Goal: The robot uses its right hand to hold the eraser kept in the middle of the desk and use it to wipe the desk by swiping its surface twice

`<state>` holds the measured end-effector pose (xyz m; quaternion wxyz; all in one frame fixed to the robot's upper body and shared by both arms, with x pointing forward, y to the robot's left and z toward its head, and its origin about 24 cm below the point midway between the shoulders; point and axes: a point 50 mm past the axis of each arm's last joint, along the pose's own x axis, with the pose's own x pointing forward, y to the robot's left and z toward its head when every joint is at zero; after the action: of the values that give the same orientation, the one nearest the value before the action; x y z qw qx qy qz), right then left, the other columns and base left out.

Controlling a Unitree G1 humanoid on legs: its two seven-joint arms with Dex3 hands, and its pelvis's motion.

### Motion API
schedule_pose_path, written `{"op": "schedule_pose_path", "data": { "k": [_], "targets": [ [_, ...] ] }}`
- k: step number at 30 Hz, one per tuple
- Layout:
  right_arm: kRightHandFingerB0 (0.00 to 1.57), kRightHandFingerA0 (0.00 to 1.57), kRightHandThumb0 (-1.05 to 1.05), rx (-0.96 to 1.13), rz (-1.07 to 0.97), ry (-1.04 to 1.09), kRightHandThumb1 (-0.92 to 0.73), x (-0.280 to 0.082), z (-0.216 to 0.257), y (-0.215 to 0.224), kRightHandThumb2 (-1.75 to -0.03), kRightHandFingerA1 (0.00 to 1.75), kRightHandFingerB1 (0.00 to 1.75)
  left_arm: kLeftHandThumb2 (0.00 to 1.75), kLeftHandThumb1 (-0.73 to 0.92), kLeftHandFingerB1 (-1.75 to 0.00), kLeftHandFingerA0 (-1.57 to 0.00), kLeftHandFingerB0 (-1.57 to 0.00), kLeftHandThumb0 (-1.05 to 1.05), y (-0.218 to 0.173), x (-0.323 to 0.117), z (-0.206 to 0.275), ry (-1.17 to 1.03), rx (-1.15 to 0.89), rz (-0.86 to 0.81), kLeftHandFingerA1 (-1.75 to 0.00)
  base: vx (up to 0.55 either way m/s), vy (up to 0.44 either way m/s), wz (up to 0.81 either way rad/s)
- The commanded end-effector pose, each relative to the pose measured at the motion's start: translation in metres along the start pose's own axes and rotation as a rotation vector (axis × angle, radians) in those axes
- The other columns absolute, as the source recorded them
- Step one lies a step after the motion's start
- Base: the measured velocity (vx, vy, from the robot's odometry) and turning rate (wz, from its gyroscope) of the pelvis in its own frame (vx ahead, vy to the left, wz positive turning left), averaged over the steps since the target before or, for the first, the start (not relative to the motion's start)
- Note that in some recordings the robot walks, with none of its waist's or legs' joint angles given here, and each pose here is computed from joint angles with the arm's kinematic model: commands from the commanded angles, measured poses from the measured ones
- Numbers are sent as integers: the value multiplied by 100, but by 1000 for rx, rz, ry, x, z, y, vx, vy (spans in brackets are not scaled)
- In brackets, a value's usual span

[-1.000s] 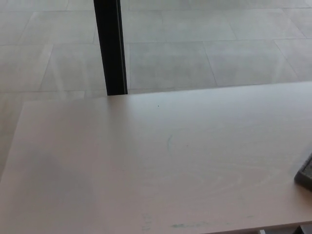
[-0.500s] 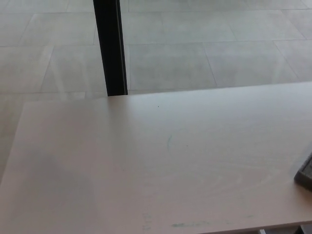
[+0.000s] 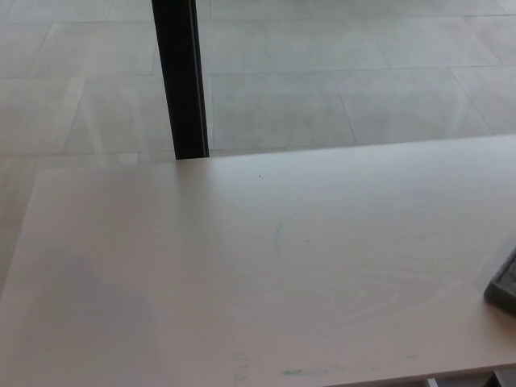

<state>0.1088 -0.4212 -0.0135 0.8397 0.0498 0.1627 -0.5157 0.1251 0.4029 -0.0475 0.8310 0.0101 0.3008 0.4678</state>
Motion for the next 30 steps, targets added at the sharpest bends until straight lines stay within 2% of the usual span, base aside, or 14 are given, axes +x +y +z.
{"op": "schedule_pose_path", "data": {
  "k": [1, 5, 7, 9, 13, 17, 20, 25, 28, 30],
  "targets": [
    [61, 107, -72, 3, 18, -7, -54, 1, 3, 7, -73, 96, 109, 59, 67, -70, -68, -64, -56, 1, 0, 8, -59, 29, -20, -103, 0, 0, 0],
    [61, 110, -72, -4, 43, -11, -53, 2, 5, 12, -73, 97, 108, 59, 66, -70, -64, -61, -54, -2, 0, 12, -56, -25, -34, -105, 0, 0, 0],
    [58, 108, -77, -11, 52, -11, -53, 0, 5, 13, -72, 98, 111, 60, 68, -67, -65, -61, -51, -5, 2, 14, -53, -11, -37, -94, 0, 0, 0],
    [58, 115, -73, 12, 49, 0, -51, 0, 4, 13, -73, 99, 108, 60, 68, -67, -68, -63, -53, -6, 2, 15, -59, 2, -35, -97, 0, 0, 0],
    [59, 111, -70, 17, 68, 5, -50, 0, 4, 14, -72, 95, 105, 60, 69, -71, -63, -60, -55, -6, 3, 16, -65, 11, -42, -91, 0, 0, 0],
    [60, 112, -73, -5, 76, -2, -52, 0, 2, 14, -71, 92, 104, 60, 68, -72, -67, -62, -54, -8, 3, 19, -65, -11, -34, -98, 0, 0, 0],
    [61, 112, -74, -37, 81, 8, -53, -3, -2, 13, -71, 96, 105, 61, 70, -66, -64, -58, -53, -8, 3, 18, -63, -5, -29, -94, 0, 0, 0],
    [62, 115, -74, -38, 88, 13, -51, -3, -2, 13, -72, 95, 105, 61, 69, -68, -65, -60, -54, -9, 3, 18, -69, 21, -32, -96, 0, 0, 0],
    [62, 111, -71, -23, 93, 24, -51, -2, -5, 13, -72, 95, 104, 60, 70, -78, -68, -66, -54, -9, 2, 18, -78, 31, -35, -104, 0, 0, 0],
    [60, 111, -76, -39, 102, 15, -52, -4, -5, 14, -70, 92, 103, 60, 70, -72, -62, -59, -54, -10, 3, 19, -75, 27, -36, -101, 0, 0, 0]
  ]
}}
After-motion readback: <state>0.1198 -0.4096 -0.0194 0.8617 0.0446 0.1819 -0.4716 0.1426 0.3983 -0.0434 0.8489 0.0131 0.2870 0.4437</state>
